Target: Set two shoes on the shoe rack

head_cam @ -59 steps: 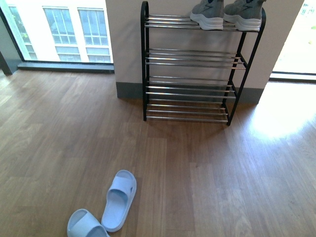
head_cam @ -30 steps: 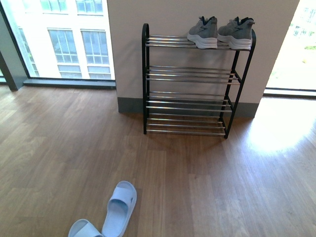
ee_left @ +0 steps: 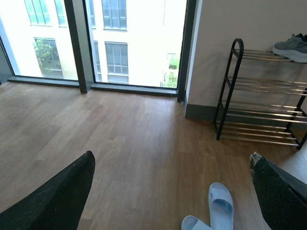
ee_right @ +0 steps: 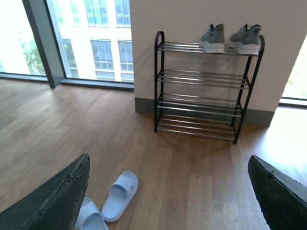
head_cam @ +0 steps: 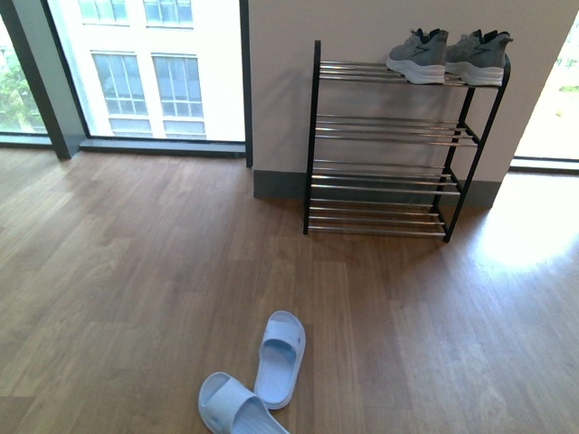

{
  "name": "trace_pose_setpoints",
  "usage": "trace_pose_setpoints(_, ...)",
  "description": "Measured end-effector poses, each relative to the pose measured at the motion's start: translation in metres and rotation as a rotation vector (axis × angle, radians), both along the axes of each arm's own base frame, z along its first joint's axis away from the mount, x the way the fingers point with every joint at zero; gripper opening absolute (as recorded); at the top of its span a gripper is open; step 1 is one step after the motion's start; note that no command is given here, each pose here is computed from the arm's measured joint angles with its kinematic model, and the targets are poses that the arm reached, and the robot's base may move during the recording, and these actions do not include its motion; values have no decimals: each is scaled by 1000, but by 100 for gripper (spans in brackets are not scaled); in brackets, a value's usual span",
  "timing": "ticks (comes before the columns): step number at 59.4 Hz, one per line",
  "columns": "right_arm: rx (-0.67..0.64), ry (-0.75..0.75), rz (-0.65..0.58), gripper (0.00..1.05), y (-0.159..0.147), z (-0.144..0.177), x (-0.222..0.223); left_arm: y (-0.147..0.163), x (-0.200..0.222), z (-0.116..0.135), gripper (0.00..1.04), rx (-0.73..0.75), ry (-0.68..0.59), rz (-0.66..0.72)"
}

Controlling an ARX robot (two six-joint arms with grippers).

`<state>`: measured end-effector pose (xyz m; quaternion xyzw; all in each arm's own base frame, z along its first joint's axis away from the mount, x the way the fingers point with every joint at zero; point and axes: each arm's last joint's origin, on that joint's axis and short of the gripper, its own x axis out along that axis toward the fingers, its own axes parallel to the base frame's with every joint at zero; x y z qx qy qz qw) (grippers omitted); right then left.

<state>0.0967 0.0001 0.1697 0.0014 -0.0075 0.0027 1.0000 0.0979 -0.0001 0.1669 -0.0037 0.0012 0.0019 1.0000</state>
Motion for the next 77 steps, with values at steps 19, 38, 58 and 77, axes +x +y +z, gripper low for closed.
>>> trace_pose_setpoints(19,0,0,-6,96,0,0,0,0,0,0,95,0,0,-5)
trace_pose_setpoints(38,0,0,-6,96,0,0,0,0,0,0,95,0,0,-4)
trace_pose_setpoints(58,0,0,-6,96,0,0,0,0,0,0,95,0,0,-5)
trace_pose_setpoints(77,0,0,-6,96,0,0,0,0,0,0,95,0,0,-5)
